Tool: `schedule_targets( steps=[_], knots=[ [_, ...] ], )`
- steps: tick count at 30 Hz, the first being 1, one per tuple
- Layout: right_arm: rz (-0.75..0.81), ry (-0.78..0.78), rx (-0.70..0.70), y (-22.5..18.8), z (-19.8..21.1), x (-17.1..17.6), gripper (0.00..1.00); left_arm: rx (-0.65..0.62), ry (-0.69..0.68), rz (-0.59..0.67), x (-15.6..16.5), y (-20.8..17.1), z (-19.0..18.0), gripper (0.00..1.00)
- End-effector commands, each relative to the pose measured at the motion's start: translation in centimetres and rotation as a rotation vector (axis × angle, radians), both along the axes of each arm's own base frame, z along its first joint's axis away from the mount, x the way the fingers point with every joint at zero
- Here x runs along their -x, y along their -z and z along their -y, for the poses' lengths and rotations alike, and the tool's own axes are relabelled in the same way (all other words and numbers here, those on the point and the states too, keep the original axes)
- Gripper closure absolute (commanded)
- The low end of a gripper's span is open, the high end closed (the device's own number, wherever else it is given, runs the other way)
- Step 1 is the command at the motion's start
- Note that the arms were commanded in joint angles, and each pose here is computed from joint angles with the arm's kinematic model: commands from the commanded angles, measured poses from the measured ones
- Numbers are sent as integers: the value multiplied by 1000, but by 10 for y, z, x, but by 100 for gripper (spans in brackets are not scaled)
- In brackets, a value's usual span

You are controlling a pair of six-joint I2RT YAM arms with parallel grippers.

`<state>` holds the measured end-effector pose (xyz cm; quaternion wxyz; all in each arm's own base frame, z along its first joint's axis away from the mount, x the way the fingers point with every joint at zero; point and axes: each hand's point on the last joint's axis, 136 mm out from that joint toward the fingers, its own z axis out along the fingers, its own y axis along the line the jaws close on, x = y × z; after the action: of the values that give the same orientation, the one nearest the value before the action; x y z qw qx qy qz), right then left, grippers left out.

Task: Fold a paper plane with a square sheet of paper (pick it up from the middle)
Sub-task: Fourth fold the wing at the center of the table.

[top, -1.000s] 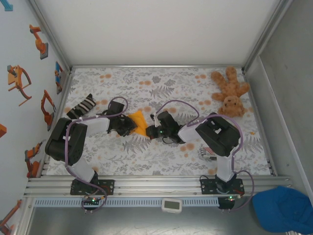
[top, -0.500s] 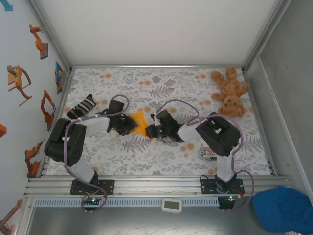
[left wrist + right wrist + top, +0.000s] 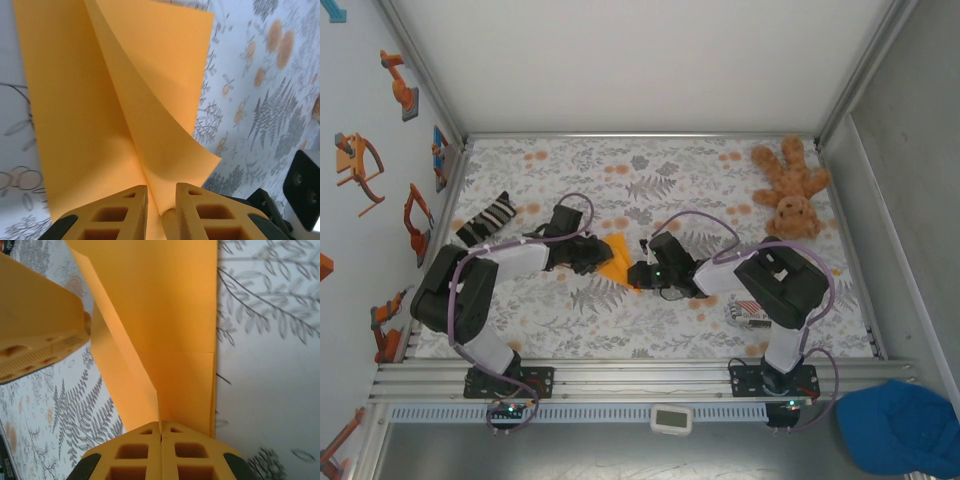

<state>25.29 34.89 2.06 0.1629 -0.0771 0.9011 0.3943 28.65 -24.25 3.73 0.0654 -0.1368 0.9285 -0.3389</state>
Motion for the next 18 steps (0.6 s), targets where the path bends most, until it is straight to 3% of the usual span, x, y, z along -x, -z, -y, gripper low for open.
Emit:
schedule_targets(
  steps=[1,10,18],
  knots=[
    [0,29,1,-4,7,3,100,-2,27,-22,4,10,5,79],
    [-4,29,44,8,13,6,100,-44,34,-88,14,27,1,79],
    [-5,27,68,13,17,5,97,-75,62,-119,23,34,-1,65]
  ],
)
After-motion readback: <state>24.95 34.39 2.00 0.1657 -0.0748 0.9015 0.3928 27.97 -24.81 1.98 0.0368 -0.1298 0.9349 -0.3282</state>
